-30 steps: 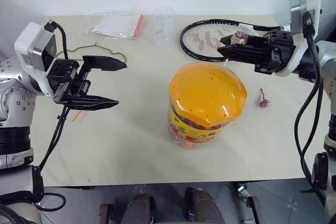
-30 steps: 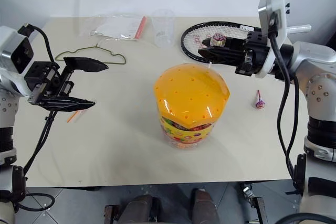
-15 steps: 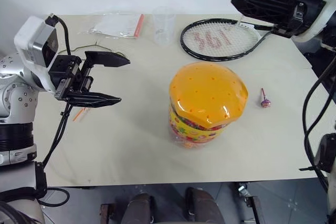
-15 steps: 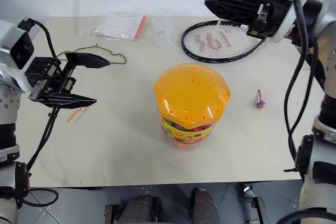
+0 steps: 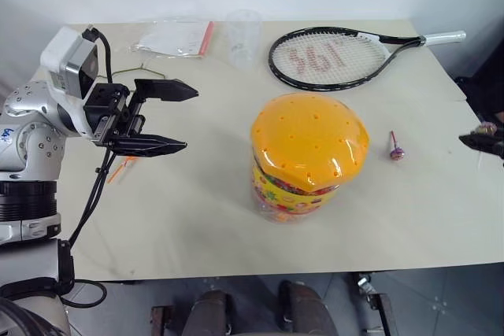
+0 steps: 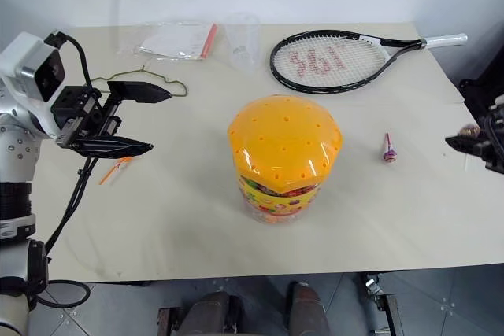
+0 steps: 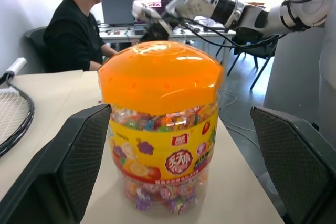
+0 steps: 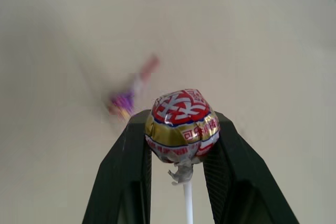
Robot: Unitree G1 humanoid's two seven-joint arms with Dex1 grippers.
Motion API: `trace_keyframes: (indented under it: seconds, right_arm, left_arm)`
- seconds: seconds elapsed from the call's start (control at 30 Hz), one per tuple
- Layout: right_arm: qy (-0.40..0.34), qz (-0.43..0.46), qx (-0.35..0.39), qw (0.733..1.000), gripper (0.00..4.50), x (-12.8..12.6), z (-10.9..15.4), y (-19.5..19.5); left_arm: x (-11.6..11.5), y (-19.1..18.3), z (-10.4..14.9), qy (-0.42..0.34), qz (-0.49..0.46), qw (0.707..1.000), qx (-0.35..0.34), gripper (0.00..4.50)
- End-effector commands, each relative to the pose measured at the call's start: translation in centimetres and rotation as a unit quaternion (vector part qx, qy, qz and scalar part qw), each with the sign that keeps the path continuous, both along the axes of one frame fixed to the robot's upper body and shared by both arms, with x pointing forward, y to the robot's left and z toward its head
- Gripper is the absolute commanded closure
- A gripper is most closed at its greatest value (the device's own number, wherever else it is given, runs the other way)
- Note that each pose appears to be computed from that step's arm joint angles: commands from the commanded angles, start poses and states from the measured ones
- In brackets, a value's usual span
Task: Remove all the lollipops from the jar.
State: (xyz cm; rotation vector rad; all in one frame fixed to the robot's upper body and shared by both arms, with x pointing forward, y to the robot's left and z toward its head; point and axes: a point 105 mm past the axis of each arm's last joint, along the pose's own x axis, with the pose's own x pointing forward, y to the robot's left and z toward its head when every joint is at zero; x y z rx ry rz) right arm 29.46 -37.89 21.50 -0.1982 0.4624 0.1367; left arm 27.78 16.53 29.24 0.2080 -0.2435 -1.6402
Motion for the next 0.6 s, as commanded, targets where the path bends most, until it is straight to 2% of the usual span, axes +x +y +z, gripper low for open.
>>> trace_keyframes:
  seconds: [0.03,0.3,0.37,0.47,0.6]
  right_arm:
    - [0.022,-0.056,-0.003,0.998,3.56,-0.2,-2.1,-2.0]
    - [0.024,-0.084,0.036,0.996,3.56,0.8,-5.4,-3.4]
    - [0.027,-0.085,0.038,0.995,2.85,0.9,-5.9,-3.5]
    - [0.027,-0.073,0.042,0.996,2.04,0.9,-6.1,-3.2]
    - [-0.003,-0.043,0.05,0.998,0.67,0.8,-3.9,-2.3]
  left_arm:
    - [-0.8,0.0,0.2,-0.015,-0.025,1.0,0.01,0.0]
    - [-1.2,0.2,-0.2,-0.009,-0.011,1.0,0.018,0.0]
    - [-1.2,0.4,-0.4,-0.004,0.001,1.0,0.024,0.0]
    - [-1.2,0.7,-0.6,0.001,0.015,1.0,0.027,0.0]
    - [-0.3,1.7,-0.5,-0.002,0.078,0.997,0.001,0.0]
